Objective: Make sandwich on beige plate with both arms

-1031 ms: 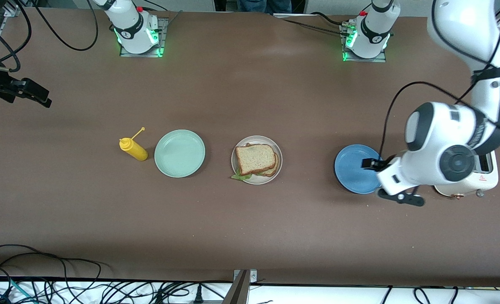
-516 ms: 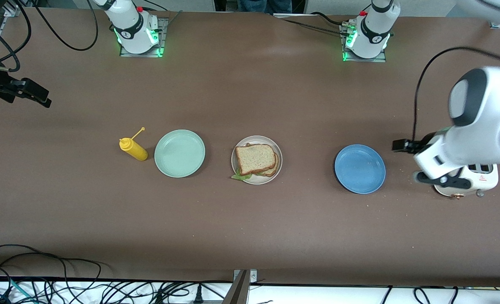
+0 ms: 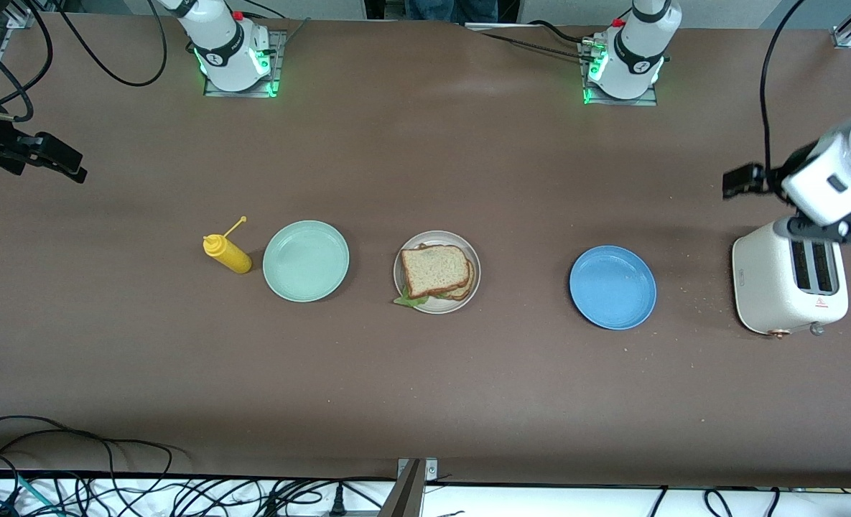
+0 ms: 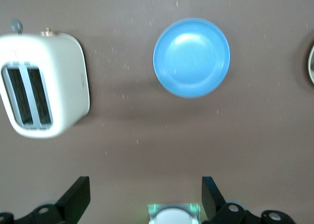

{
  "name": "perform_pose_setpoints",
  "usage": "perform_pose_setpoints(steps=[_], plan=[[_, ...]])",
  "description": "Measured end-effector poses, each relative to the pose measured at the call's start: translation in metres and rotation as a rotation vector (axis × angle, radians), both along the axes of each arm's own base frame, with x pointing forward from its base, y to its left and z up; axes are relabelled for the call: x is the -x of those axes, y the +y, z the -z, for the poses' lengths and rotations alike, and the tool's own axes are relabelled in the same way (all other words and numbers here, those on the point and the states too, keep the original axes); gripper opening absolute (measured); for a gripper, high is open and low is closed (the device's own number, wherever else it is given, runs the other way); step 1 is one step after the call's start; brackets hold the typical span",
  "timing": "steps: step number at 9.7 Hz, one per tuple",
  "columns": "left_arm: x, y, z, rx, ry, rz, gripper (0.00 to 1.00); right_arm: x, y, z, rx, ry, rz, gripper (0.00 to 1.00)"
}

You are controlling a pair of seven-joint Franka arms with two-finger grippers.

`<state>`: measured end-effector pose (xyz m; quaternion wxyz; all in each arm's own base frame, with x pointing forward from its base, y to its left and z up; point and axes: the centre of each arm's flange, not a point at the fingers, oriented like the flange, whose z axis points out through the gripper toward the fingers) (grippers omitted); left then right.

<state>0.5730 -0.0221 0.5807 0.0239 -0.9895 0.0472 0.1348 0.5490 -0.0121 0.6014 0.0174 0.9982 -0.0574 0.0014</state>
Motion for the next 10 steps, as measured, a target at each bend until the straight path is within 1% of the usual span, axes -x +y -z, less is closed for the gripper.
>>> perform_pose_setpoints(steps=[1, 3, 4, 7, 8, 10], plan=[[0.010, 0.001, -0.003, 0.001, 0.021, -0.001, 1.00, 0.000, 0.000, 0.000, 0.000, 0.000, 0.000, 1.00], [0.022, 0.003, -0.002, 0.000, 0.042, -0.016, 1.00, 0.000, 0.000, 0.000, 0.000, 0.000, 0.000, 1.00], [0.024, 0.007, -0.001, -0.002, 0.045, -0.031, 1.00, 0.000, 0.000, 0.000, 0.000, 0.000, 0.000, 1.00], [0.021, 0.026, 0.004, -0.002, 0.043, -0.065, 1.00, 0.000, 0.000, 0.000, 0.000, -0.001, 0.000, 1.00], [0.018, 0.026, 0.005, -0.001, 0.033, -0.066, 1.00, 0.000, 0.001, 0.000, 0.000, -0.001, -0.002, 1.00], [0.009, 0.024, 0.003, 0.005, -0.025, -0.061, 1.00, 0.000, 0.002, 0.000, 0.000, 0.001, -0.004, 1.00]])
